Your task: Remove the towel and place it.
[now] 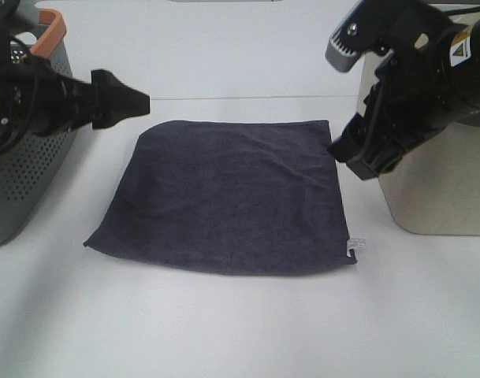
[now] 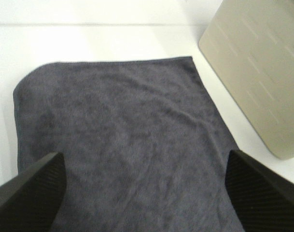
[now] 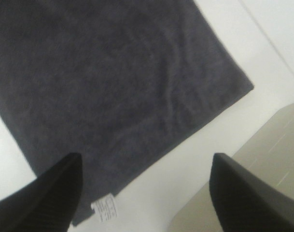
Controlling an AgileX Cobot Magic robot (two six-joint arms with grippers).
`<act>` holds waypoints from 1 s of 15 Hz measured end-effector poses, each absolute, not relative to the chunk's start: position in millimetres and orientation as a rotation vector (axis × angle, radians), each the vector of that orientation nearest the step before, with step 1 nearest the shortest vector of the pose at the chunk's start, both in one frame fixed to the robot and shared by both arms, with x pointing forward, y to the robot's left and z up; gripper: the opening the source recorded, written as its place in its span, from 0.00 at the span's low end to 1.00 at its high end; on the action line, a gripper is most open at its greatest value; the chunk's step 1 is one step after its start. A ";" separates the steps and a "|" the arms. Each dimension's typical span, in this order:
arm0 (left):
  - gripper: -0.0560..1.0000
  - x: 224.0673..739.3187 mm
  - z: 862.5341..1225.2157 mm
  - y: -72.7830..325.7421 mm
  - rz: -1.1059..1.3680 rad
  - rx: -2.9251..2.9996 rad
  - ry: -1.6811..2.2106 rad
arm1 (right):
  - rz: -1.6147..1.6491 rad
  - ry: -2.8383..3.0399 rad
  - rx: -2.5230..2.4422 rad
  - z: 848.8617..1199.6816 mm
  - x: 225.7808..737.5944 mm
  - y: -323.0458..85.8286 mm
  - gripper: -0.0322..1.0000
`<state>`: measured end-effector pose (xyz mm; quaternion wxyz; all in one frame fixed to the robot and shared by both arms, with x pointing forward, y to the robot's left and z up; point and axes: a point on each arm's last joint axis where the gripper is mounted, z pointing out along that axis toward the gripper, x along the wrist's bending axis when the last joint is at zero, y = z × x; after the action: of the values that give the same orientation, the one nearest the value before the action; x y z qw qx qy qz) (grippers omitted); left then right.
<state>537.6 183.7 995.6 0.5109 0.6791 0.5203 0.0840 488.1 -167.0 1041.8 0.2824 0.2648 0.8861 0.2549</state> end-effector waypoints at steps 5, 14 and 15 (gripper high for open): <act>0.84 571.1 1069.2 172.7 0.243 1.609 1.162 | 0.946 2.072 1.042 1095.6 511.5 -160.0 0.72; 0.83 608.0 1123.7 220.5 0.944 1.560 1.123 | 0.622 1.804 1.278 1174.6 567.3 -167.5 0.67; 0.83 611.0 1126.0 233.5 1.129 1.554 1.166 | 0.632 1.777 1.281 1176.6 568.2 -168.3 0.67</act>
<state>611.0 233.5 1126.0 0.4324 0.6235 0.4680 0.4530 568.2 -168.3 1176.6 0.4176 0.5104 0.7083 0.2518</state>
